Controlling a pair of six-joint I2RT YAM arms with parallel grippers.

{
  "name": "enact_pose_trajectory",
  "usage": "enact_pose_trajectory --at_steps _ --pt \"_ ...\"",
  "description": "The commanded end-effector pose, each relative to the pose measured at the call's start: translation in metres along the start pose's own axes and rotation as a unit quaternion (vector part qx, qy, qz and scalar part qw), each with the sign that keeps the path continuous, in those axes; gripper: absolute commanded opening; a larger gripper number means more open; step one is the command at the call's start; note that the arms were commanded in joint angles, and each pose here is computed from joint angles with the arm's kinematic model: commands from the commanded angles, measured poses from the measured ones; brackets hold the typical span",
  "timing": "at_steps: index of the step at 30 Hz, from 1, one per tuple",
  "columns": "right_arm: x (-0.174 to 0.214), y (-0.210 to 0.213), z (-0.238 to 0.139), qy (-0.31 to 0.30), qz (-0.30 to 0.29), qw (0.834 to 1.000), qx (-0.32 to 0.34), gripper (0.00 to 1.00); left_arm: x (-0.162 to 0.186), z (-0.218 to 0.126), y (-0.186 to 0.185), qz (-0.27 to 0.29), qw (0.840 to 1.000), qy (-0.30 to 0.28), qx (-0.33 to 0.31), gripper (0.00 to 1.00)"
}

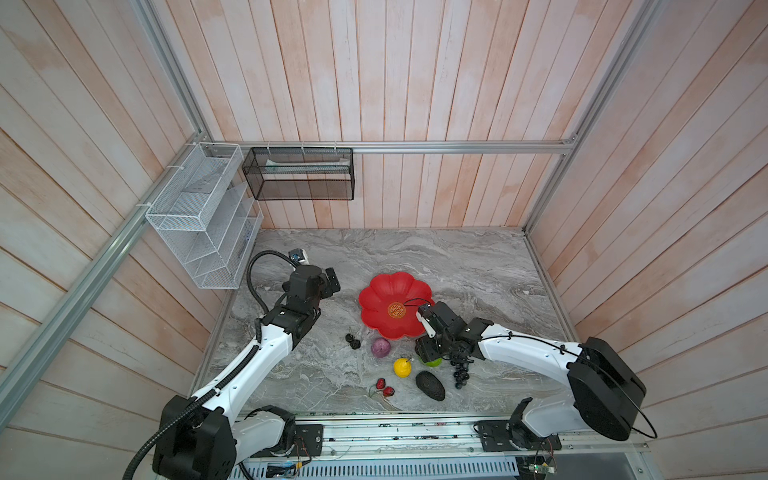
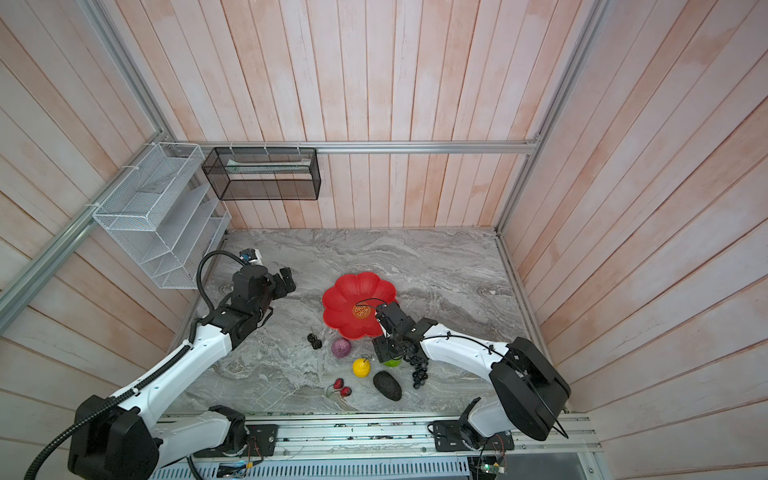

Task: Place and organize the fake fruits in the fruit bowl
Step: 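Grasp the green bumpy fruit with the right gripper and lift it, then carry the green fruit over the red bowl and release it inside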

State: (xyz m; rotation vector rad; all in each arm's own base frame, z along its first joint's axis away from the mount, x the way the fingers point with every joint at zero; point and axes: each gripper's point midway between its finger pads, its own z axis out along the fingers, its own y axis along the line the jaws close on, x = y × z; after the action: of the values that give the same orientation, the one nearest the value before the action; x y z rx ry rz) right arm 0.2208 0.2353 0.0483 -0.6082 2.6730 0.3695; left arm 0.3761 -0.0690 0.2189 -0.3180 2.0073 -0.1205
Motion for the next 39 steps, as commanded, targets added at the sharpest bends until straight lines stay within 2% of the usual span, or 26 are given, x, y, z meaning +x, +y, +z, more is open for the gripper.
enact_pose_trajectory --at_steps 1,4,8,14,19,25,27,30,35,39 --pt "0.019 0.001 0.008 0.027 0.001 1.000 -0.009 0.70 0.000 -0.004 0.010 -0.006 1.000 -0.005 -0.013 1.00" --pt "0.024 0.000 0.007 0.032 -0.001 0.999 -0.011 0.76 -0.001 -0.006 0.010 -0.007 1.000 -0.007 -0.012 1.00" --pt "0.031 -0.001 0.007 0.042 -0.002 0.999 -0.013 0.76 0.000 -0.006 0.011 -0.012 1.000 -0.007 -0.012 1.00" --pt "0.032 -0.002 0.005 0.040 -0.002 0.999 -0.012 0.60 0.001 -0.007 0.012 -0.019 1.000 -0.007 -0.010 1.00" --pt "0.017 0.005 -0.015 0.012 0.003 1.000 -0.027 0.46 -0.003 -0.009 0.011 -0.019 1.000 -0.010 -0.011 1.00" --pt "-0.032 0.007 -0.067 -0.054 0.039 0.997 -0.050 0.44 -0.003 -0.008 0.008 -0.024 1.000 0.003 -0.006 1.00" --pt "-0.060 0.003 -0.087 -0.096 0.046 0.992 -0.063 0.44 0.002 -0.006 0.005 -0.020 1.000 0.017 -0.001 1.00" --pt "-0.099 -0.008 -0.100 -0.129 0.062 0.987 -0.078 0.44 0.005 -0.005 0.005 -0.016 0.999 0.031 -0.006 1.00" --pt "-0.158 -0.018 -0.084 -0.162 0.041 0.983 -0.079 0.45 0.004 -0.007 0.005 -0.014 0.999 0.041 -0.009 1.00" --pt "-0.193 -0.011 -0.055 -0.160 0.006 0.983 -0.092 0.45 0.016 -0.009 0.015 -0.008 0.996 0.076 -0.038 1.00"
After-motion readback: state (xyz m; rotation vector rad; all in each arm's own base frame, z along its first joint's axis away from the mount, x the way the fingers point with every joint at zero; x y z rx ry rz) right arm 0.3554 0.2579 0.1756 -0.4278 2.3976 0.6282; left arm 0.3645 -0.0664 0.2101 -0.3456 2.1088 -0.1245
